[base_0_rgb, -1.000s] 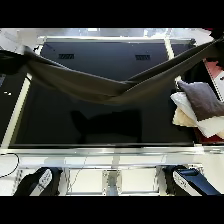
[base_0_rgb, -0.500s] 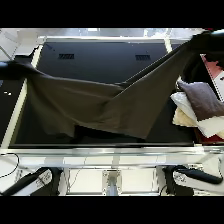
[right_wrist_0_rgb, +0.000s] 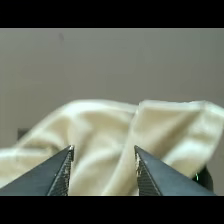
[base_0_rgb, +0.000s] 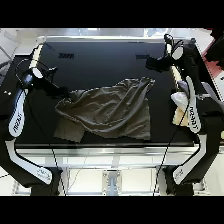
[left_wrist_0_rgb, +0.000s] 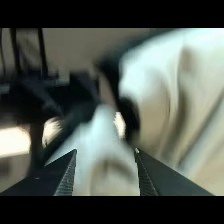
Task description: Fold the shirts.
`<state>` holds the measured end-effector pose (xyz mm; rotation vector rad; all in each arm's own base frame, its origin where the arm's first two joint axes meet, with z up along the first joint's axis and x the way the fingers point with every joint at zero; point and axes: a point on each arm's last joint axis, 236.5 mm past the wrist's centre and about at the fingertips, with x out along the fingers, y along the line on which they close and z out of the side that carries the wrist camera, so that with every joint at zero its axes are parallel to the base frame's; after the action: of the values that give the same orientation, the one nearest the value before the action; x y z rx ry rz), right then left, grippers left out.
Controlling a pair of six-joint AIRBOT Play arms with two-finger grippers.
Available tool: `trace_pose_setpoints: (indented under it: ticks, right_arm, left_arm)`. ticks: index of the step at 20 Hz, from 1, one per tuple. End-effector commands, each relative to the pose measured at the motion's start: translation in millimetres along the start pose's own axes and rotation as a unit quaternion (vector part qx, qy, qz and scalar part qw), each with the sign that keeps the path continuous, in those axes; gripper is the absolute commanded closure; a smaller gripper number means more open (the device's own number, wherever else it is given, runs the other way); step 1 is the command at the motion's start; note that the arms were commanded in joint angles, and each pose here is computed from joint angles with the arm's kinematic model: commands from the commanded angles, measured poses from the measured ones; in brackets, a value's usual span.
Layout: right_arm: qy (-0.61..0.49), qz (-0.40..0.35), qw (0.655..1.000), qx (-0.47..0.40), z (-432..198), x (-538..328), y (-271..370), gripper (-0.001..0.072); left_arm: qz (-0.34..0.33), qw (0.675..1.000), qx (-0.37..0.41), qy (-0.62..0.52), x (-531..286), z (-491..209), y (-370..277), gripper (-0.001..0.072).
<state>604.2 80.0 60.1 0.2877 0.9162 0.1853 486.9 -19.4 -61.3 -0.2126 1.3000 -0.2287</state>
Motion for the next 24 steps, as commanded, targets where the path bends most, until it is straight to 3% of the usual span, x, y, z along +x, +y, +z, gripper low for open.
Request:
trace_pose_setpoints:
  ticks: [1,4,7,12,15,17,20,22,24]
  right_arm:
    - [-0.043,-0.026,0.998,-0.029,32,-23,-10,0.0276]
    - [-0.045,-0.130,0.988,-0.069,41,-111,-56,0.0276]
    - [0.015,-0.158,0.987,-0.041,-7,-171,-89,0.0277]
    - [0.144,-0.094,0.985,0.017,-174,-162,-76,0.0279]
    - [0.179,-0.006,0.972,0.151,-295,-144,-37,0.0281]
    - [0.214,0.054,0.941,0.256,-356,-142,-4,0.0281]
    - [0.232,0.089,0.905,0.344,-395,-143,18,0.0294]
    - [0.239,0.083,0.895,0.368,-402,-143,18,0.0399]
    - [0.235,0.077,0.888,0.388,-400,-141,17,0.0400]
  left_arm:
    - [0.010,0.988,-0.019,-0.153,-51,69,13,0.0264]
    - [0.061,0.971,0.013,-0.232,-160,74,40,0.0265]
    - [0.100,0.965,-0.045,-0.238,-201,20,92,0.0267]
    - [0.006,0.979,-0.121,-0.161,-115,-102,90,0.0267]
    - [-0.057,0.963,-0.182,-0.191,-98,-100,71,0.0267]
    - [-0.084,0.955,-0.194,-0.210,-103,-89,61,0.0267]
    - [-0.124,0.946,-0.184,-0.237,-114,-75,44,0.0267]
    - [-0.153,0.939,-0.184,-0.245,-120,-69,32,0.0267]
    - [-0.176,0.936,-0.177,-0.248,-124,-67,22,0.0267]
